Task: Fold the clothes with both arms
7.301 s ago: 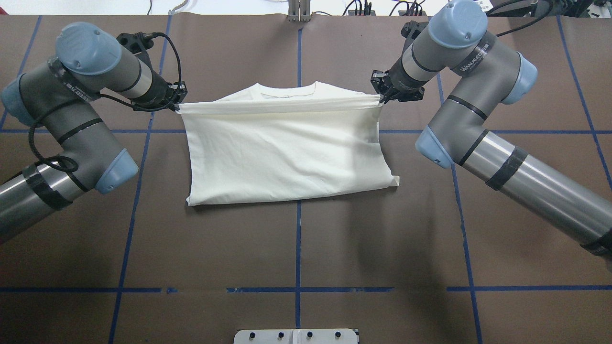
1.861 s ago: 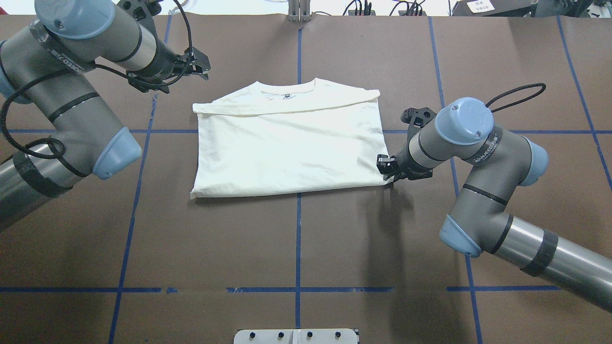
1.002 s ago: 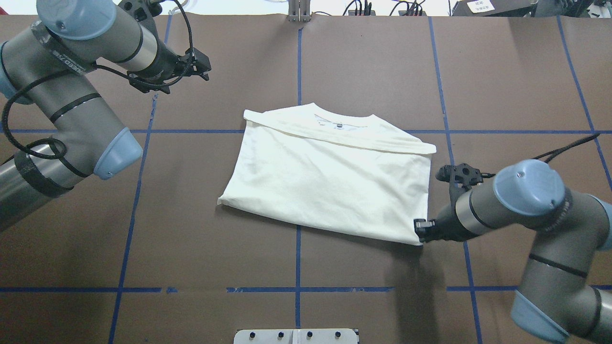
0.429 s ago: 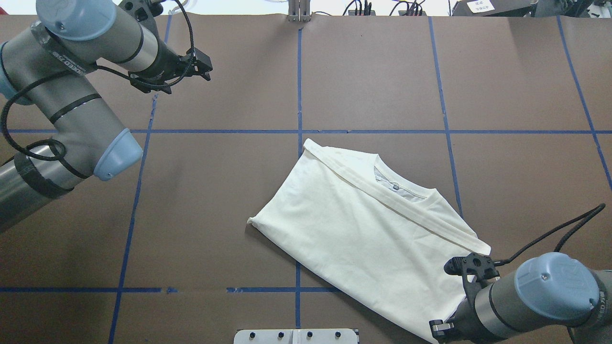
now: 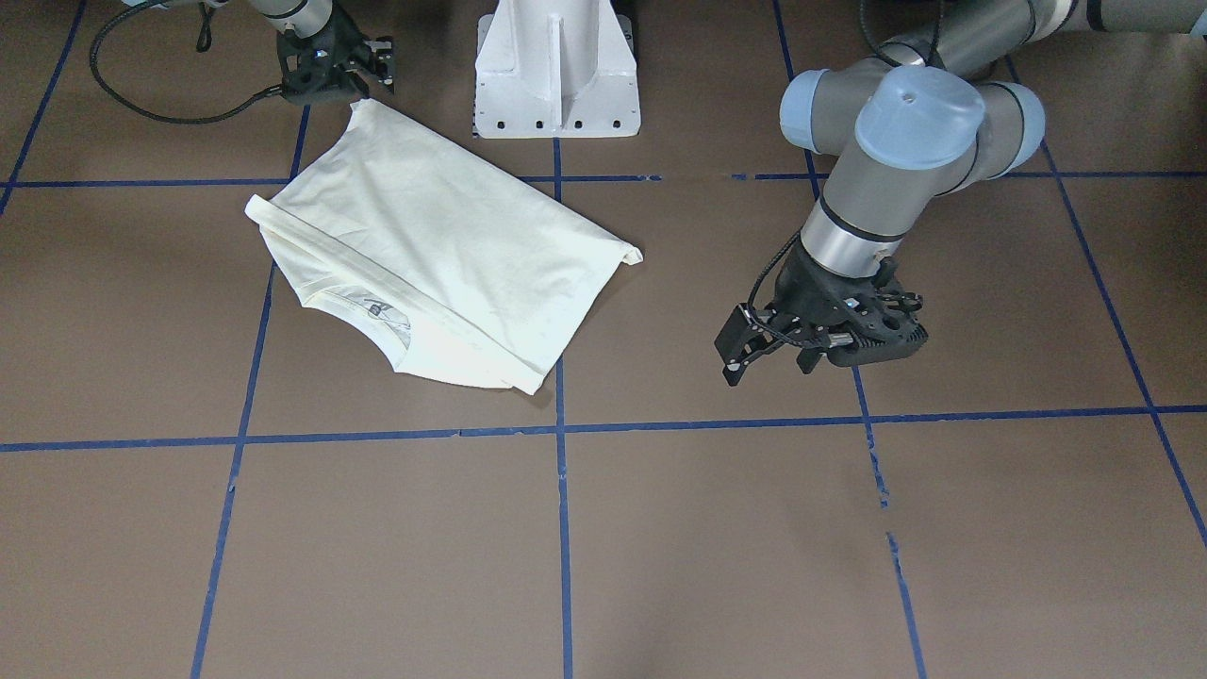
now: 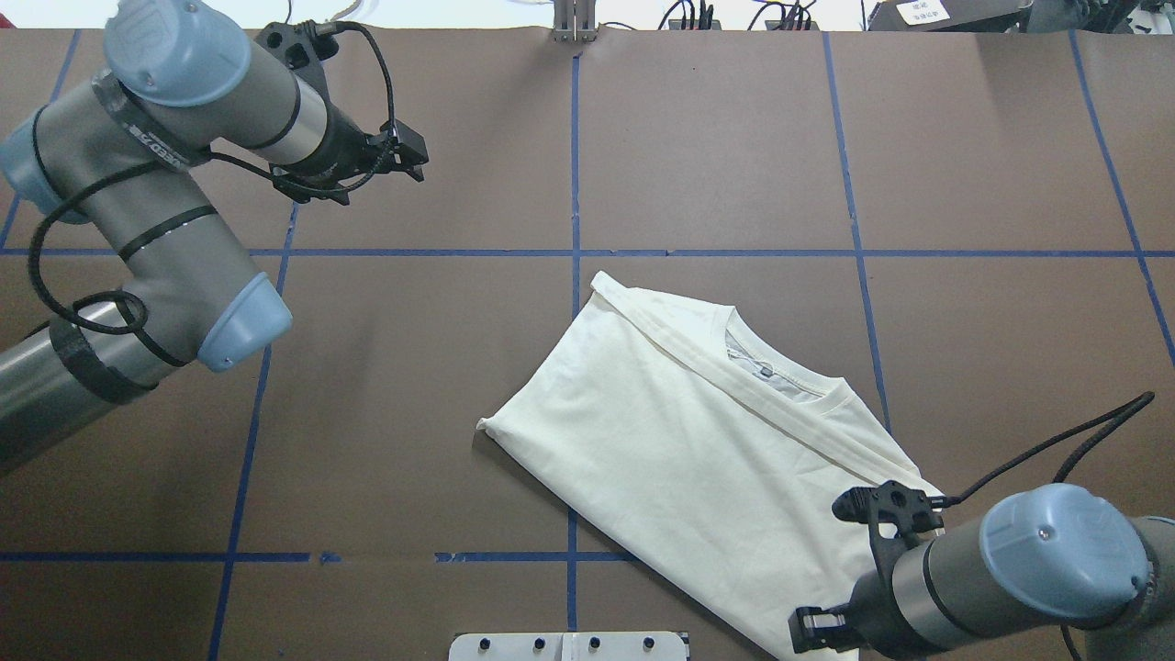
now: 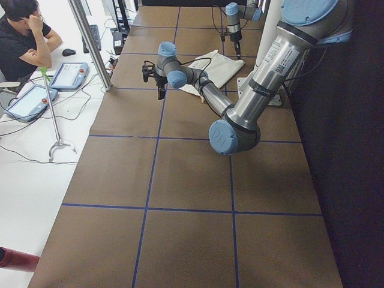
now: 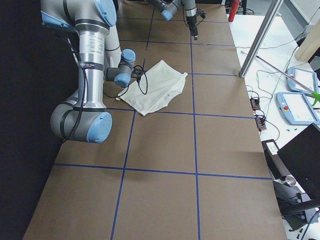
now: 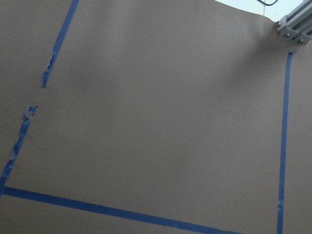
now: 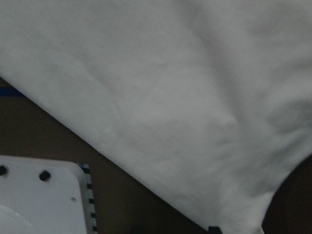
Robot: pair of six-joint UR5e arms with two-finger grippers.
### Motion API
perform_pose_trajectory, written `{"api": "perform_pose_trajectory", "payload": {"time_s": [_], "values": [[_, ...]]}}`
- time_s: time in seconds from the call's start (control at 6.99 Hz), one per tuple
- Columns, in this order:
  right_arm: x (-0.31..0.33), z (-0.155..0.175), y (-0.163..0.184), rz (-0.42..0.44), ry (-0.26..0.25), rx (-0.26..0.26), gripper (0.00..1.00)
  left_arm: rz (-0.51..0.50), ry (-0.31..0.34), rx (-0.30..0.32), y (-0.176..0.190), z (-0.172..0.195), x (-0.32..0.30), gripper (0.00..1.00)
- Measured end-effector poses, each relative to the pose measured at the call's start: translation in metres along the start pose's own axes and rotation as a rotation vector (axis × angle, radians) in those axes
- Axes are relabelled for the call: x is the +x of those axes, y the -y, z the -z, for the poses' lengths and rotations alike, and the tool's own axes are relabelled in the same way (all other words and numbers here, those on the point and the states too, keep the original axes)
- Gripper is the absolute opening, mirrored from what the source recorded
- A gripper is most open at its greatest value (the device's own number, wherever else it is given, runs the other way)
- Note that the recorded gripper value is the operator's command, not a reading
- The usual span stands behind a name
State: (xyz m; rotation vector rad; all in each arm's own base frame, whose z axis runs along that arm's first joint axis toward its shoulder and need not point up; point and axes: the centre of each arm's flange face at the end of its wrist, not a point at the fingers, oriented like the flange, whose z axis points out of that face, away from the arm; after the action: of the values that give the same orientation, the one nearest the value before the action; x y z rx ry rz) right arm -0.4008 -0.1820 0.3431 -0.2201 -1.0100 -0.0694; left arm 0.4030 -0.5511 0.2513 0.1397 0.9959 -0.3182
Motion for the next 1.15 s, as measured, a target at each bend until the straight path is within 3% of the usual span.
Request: {"api": "perform_pose_trajectory", "payload": {"time_s": [0.43, 0.57, 0.72, 1.0, 1.15], "values": [[-0.019, 0.082, 0.095, -0.089, 0.126, 0.251, 1.0, 0.132, 0.011, -0.144, -0.134, -0.054, 0.042, 0.94], [-0.024, 0.1, 0.116, -0.101, 0.151, 0.304, 1.0, 0.169, 0.015, -0.171, -0.176, -0.063, 0.052, 0.89], [-0.031, 0.11, 0.127, -0.101, 0.17, 0.332, 1.0, 0.192, 0.021, -0.195, -0.216, -0.07, 0.059, 0.88], [-0.041, 0.118, 0.134, -0.095, 0.193, 0.35, 1.0, 0.2, 0.045, -0.212, -0.25, -0.081, 0.055, 0.87], [-0.042, 0.119, 0.135, -0.095, 0.195, 0.353, 1.0, 0.203, 0.058, -0.211, -0.253, -0.086, 0.049, 0.73]]}}
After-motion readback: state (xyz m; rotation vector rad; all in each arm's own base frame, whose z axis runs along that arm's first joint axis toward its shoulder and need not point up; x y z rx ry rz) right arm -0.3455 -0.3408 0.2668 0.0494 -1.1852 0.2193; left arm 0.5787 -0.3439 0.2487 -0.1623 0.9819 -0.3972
